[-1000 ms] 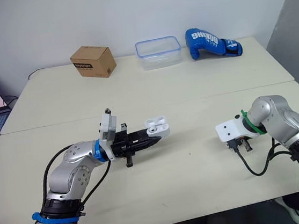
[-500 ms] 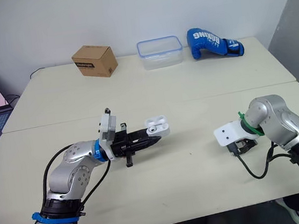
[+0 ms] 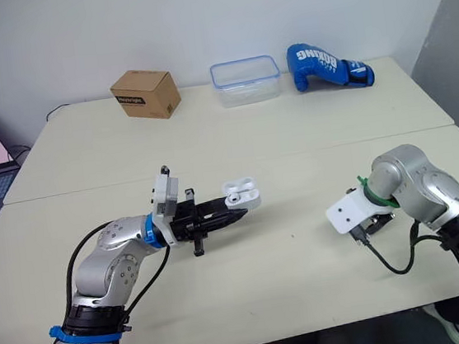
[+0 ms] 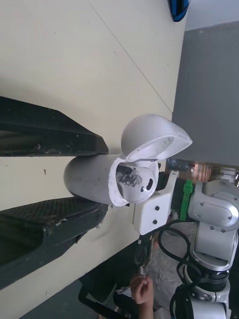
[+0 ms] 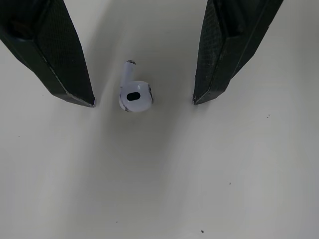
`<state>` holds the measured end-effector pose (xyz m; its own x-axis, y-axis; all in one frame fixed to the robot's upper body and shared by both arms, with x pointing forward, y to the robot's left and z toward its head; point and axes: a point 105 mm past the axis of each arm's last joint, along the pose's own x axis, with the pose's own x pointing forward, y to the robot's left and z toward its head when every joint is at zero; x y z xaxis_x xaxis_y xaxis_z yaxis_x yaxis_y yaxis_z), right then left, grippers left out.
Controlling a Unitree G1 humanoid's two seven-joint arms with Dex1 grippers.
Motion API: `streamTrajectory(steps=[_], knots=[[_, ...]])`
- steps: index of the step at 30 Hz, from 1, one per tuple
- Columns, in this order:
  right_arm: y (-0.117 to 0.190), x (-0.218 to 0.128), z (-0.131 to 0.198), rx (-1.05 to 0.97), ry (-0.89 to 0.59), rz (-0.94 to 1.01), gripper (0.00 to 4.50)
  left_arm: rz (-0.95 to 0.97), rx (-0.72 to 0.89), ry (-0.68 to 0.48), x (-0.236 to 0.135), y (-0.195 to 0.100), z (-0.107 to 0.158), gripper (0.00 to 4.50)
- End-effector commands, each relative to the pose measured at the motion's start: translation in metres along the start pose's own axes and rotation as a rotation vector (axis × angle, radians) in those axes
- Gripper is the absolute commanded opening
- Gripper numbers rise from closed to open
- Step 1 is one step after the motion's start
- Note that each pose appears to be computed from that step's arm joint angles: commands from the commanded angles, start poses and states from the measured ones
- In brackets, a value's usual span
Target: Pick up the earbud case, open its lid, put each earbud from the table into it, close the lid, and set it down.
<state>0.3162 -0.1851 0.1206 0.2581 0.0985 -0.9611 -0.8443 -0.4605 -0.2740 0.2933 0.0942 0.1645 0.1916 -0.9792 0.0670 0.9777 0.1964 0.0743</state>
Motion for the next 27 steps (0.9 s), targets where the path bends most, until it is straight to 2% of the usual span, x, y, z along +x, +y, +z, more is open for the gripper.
streamTrajectory(steps=[1,6,7,9,27], knots=[[-0.0029,-0.0001,-0.0043,-0.028,0.039,0.001,3.22,-0.009,0.057,-0.028,0.0023,-0.0027,0.0125,0.74],[-0.0025,0.0003,-0.0038,-0.055,0.038,0.011,3.22,-0.004,0.057,-0.029,0.002,-0.0033,0.0121,0.74],[-0.0025,0.0004,-0.0039,-0.059,0.039,0.011,2.84,-0.004,0.057,-0.029,0.002,-0.0034,0.012,0.74],[-0.0025,0.0004,-0.0045,-0.066,0.045,0.011,2.36,-0.003,0.056,-0.03,0.0023,-0.0034,0.012,0.74],[-0.0076,-0.0054,0.0048,-0.19,0.101,0.034,2.36,-0.003,0.055,-0.038,0.0045,-0.0034,0.0116,0.74]])
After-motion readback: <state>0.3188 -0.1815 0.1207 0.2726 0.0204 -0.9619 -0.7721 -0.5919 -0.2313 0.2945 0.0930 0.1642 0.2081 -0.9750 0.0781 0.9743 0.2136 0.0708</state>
